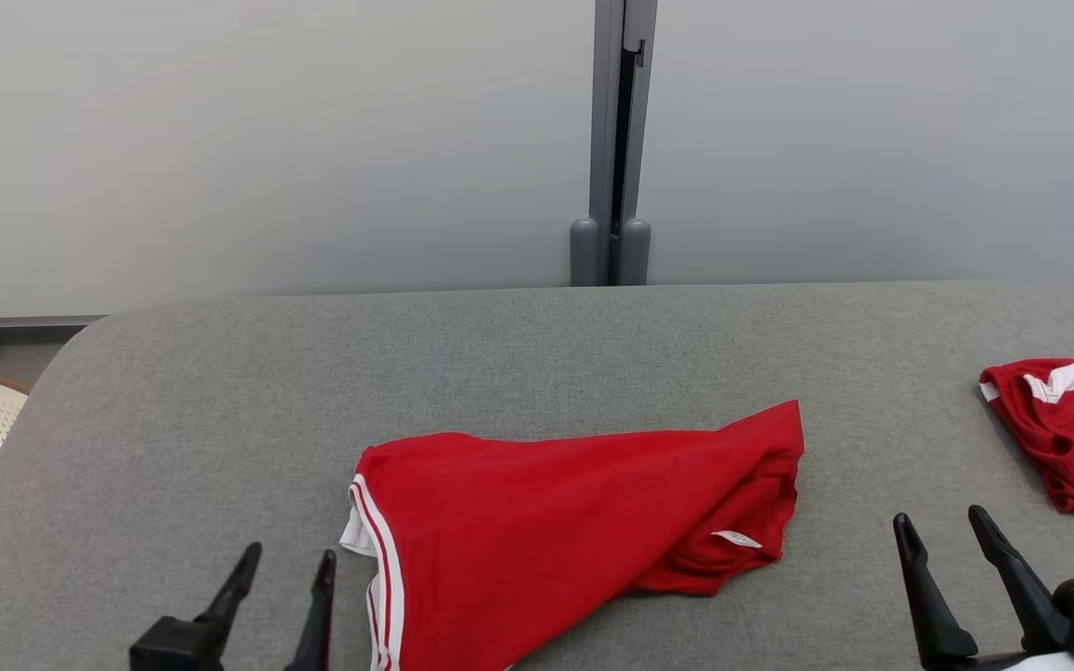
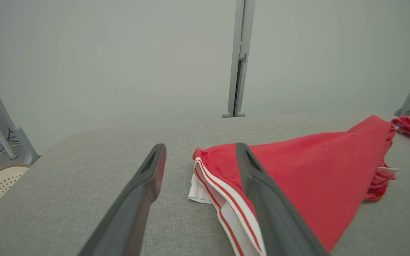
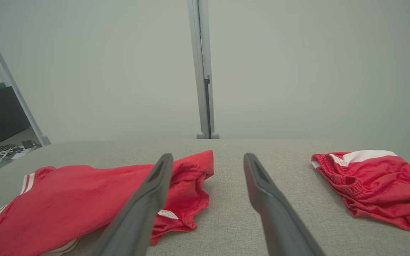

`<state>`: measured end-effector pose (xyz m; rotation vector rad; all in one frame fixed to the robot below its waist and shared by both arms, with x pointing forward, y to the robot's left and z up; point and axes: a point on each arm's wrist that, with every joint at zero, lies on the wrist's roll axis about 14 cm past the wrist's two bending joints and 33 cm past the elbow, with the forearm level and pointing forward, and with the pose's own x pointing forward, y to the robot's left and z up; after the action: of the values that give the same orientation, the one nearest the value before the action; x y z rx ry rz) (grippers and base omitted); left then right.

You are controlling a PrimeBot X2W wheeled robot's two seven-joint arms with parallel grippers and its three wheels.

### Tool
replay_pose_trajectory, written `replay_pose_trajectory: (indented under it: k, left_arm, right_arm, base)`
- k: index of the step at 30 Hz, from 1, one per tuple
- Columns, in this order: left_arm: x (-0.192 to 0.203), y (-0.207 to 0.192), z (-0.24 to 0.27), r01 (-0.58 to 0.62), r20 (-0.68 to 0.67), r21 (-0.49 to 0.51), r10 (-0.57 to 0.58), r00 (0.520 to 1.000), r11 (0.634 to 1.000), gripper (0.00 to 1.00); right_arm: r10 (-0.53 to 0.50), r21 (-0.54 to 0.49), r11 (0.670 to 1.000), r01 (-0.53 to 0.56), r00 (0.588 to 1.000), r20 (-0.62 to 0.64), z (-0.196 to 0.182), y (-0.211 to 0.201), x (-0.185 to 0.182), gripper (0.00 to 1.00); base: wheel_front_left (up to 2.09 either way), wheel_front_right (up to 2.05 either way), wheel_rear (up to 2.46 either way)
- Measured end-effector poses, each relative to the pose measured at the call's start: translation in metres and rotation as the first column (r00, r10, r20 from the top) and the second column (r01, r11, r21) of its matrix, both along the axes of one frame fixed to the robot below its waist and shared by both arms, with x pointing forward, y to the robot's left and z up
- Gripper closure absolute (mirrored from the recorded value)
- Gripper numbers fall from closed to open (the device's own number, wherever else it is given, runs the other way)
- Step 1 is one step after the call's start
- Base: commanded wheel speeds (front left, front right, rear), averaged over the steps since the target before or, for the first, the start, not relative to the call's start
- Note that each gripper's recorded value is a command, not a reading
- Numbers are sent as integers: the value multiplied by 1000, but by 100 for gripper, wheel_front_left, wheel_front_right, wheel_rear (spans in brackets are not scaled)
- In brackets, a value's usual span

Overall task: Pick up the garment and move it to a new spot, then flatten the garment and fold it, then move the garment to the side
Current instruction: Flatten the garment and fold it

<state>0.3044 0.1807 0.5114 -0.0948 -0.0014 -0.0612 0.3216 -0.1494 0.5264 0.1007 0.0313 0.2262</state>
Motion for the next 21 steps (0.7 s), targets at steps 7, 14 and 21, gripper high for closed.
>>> replay_pose_trajectory:
  k: [7,14,21]
  left_arm:
    - [-9,-39,-63,114,-248,-88,-133,960,989,0]
    - [-14,-56,-103,161,-388,-153,-209,898,975,100]
    - [2,-59,-91,204,-326,-149,-242,914,968,100]
  right_arm:
    - [16,11,1000,-16,999,-28,-8,7,6,0]
    - [2,17,1000,-1,998,-60,-18,3,7,0]
    - [-3,15,1000,4,998,-66,-20,0,11,0]
  base:
    - [0,0,0]
    - [0,0,0]
    - [0,0,0]
